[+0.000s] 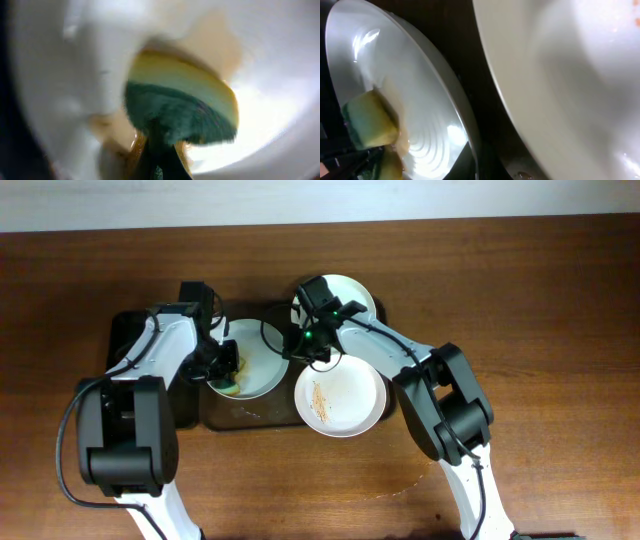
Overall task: Clean dirty plates on tray and stack at the side
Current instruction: 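Hold the left plate with the right gripper and scrub it with the sponge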
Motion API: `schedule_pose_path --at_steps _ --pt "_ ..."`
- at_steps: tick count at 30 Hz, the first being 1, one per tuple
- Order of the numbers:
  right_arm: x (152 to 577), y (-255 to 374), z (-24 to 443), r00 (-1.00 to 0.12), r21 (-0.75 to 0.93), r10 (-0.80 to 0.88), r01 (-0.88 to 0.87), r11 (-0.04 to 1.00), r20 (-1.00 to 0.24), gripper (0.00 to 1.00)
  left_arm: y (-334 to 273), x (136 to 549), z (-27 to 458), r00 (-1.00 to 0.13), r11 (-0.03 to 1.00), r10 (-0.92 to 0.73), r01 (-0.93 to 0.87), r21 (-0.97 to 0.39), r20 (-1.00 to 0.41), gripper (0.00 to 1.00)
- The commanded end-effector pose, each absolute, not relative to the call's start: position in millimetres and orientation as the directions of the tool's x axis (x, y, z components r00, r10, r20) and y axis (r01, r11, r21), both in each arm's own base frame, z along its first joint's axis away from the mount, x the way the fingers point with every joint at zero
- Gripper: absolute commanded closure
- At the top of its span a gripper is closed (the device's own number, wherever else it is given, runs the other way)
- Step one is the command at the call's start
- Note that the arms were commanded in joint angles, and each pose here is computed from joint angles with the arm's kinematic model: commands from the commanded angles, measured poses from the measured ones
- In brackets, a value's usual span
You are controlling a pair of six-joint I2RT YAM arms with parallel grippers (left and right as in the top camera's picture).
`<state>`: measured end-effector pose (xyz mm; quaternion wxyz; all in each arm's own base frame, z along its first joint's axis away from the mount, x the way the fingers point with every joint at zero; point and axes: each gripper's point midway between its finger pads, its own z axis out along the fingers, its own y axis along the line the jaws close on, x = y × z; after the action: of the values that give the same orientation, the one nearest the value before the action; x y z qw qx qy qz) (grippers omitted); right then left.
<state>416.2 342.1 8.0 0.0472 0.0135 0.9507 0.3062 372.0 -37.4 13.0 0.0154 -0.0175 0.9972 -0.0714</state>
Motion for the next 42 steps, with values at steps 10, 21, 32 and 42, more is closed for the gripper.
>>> schedule_pose_path --at_steps 10,21,32,42 --pt "418.8 341.0 -1.8 -0.996 0.59 0.07 0.025 0.807 -0.054 0.96 21.4 436.3 24.6 -0.883 0.929 -0.308 -0.359 0.089 -0.355 0.99" --pt "418.8 341.0 -1.8 -0.996 0.59 0.07 0.025 0.807 -0.054 0.96 -122.2 404.5 30.1 -0.968 0.899 0.108 0.193 -0.393 -0.228 0.99" --pt "419.3 340.5 -2.1 -0.996 0.587 0.072 0.025 0.809 -0.056 0.96 -22.4 437.4 24.9 -0.891 0.946 -0.273 -0.317 0.066 -0.364 0.99" --pt "419.2 340.6 -2.1 -0.996 0.588 0.072 0.025 0.809 -0.056 0.96 -64.9 389.2 10.3 -0.988 0.994 0.079 0.089 -0.07 -0.129 0.99"
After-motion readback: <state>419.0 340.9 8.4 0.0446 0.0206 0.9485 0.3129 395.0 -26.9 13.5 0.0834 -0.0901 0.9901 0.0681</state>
